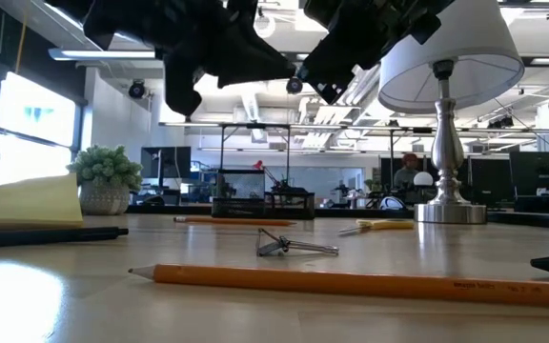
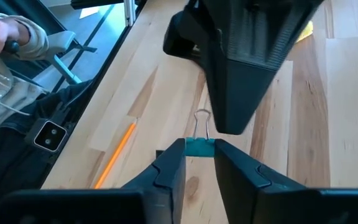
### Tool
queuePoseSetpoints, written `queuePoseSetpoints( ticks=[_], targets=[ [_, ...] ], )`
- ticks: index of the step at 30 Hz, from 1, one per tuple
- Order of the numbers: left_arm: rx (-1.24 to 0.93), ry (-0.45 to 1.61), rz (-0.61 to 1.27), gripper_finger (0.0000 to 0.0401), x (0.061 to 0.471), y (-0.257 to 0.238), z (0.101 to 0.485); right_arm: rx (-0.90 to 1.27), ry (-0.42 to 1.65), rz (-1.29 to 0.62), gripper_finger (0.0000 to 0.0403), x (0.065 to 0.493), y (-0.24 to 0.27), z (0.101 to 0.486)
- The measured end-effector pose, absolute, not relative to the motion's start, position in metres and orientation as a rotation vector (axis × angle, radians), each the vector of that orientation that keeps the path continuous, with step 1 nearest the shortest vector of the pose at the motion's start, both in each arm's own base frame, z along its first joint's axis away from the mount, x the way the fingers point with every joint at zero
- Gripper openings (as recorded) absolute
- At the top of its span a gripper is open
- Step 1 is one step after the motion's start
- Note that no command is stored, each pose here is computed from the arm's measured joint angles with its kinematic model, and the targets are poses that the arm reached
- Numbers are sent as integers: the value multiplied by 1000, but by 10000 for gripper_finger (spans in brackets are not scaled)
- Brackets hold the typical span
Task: Pick and place office supplies into organizer
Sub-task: Put the blue binder clip into the bottom left slot of the desk organizer
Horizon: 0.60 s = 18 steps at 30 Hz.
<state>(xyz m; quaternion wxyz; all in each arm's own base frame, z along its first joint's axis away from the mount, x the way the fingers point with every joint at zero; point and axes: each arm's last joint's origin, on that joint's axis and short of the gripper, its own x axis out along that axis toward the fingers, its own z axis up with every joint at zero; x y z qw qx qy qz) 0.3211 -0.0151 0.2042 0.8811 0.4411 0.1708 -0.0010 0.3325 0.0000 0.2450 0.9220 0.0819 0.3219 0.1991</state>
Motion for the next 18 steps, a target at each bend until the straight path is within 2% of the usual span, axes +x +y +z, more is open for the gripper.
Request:
queuePoseSetpoints(
  ticks=[5,13,16,18],
  targets=[
    [914,343,-12,1,321,-15,205,147,664,355,85,333,-2,245],
    [950,498,69,2,316,-11,198,153,712,342,27,330,-2,241],
    [936,568,79,1,309,-10,198,146,775,328,21,326,-2,236],
    [852,595,90,1,306,-10,198,119,813,312,24,323,0,234]
  ],
)
